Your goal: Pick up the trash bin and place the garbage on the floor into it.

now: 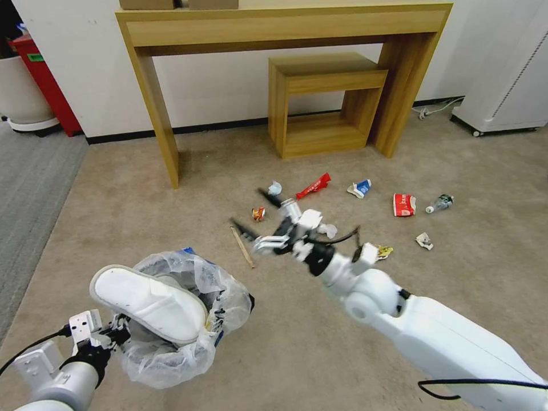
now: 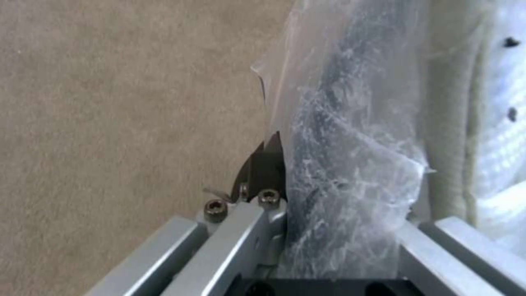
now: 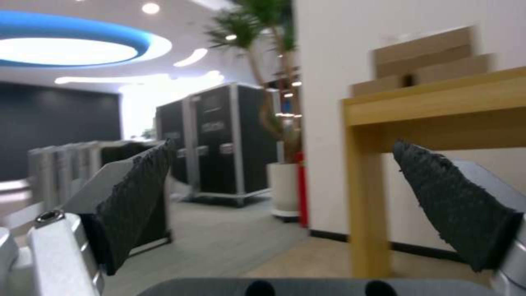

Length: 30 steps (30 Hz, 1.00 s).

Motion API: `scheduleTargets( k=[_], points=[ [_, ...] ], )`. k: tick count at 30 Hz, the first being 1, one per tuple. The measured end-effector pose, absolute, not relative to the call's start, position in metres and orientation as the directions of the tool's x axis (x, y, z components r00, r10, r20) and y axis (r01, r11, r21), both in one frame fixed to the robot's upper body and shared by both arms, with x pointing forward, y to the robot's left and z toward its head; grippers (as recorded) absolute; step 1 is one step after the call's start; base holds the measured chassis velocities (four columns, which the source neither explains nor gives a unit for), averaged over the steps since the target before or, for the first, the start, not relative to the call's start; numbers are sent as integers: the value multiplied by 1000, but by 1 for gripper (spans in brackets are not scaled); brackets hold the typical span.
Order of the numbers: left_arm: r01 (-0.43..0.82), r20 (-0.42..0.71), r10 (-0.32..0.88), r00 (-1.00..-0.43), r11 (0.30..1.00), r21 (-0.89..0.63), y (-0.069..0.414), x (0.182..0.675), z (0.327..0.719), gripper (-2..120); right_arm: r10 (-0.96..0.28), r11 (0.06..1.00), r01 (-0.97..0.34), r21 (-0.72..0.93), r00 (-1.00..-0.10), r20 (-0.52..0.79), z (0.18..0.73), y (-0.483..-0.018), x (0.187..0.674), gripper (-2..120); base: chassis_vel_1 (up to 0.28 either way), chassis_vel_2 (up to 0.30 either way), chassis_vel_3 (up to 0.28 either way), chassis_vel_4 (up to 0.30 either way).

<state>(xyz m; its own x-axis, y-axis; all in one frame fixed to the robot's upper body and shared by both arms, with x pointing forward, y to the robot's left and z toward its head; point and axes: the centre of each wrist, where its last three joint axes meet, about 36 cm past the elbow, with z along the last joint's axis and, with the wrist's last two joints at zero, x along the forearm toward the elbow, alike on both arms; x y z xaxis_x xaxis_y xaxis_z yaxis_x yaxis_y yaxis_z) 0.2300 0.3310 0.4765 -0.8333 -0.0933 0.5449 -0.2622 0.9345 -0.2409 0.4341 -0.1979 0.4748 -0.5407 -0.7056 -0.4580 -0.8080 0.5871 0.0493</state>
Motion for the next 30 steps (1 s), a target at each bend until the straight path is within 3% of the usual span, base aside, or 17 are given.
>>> scheduleTargets(
  k=[8,14,22,30],
  points=[
    [-271,583,-82,-809,931,-245,331,230,478,0,-526,745,-655,124,-693,-494,492,-244,424,100,0,0,0,0],
    [-263,578,-76,-813,933,-247,331,231,478,0,-282,896,-406,178,-831,-479,505,-282,422,100,0,0,0,0],
    [-252,546,-82,-833,937,-244,331,235,479,0,-106,968,-196,160,-890,-444,476,-310,417,100,0,0,0,0],
    [-253,541,-81,-837,934,-251,332,235,475,0,46,993,1,119,-927,-372,439,-331,380,100,0,0,0,0]
  ],
)
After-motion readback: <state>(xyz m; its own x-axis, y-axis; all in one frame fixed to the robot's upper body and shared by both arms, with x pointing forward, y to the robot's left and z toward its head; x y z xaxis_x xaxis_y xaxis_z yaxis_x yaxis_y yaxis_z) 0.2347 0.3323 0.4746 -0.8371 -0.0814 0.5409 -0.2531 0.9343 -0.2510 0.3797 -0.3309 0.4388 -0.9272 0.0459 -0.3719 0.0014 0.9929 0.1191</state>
